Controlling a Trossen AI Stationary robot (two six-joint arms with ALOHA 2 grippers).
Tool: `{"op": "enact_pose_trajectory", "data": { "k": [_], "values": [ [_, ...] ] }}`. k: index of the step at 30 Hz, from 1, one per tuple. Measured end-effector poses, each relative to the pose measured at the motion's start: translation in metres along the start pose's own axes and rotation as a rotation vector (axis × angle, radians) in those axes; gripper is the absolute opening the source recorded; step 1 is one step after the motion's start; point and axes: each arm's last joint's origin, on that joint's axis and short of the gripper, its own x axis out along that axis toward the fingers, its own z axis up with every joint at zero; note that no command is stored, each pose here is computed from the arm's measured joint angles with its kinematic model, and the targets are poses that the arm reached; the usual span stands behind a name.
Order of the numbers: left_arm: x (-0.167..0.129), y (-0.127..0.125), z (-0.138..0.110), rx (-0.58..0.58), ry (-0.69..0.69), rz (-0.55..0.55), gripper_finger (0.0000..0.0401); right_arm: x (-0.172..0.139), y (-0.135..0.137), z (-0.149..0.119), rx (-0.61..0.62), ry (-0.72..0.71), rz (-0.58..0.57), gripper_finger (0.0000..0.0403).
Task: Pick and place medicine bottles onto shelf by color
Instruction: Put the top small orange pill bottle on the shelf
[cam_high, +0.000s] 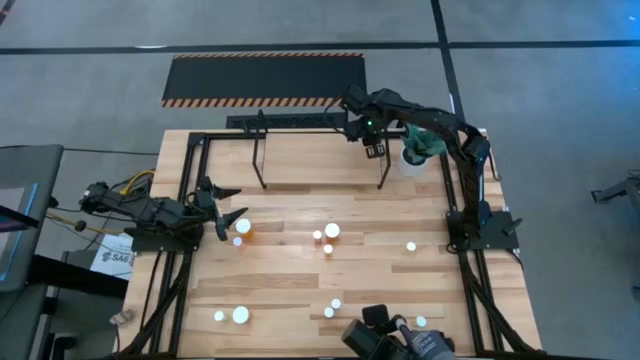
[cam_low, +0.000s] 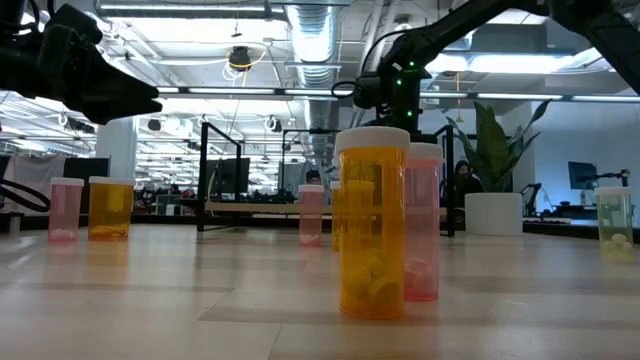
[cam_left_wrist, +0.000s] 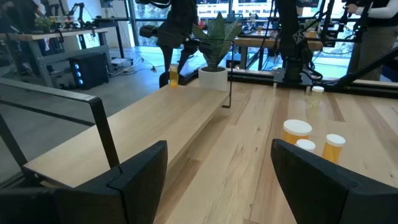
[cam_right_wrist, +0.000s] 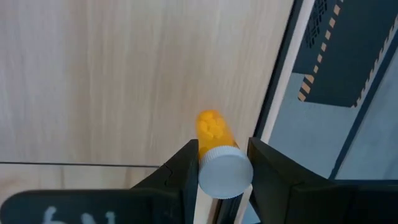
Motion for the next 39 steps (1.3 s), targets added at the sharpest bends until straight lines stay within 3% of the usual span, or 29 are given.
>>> {"op": "enact_pose_trajectory", "data": {
  "k": [39],
  "values": [
    [0.0, 0.0, 0.0, 0.0, 0.0, 0.0, 0.0273, 0.0072, 0.0059, 0.0071, -0.08, -0.028, -0.016, 0.0143]
  ]
}}
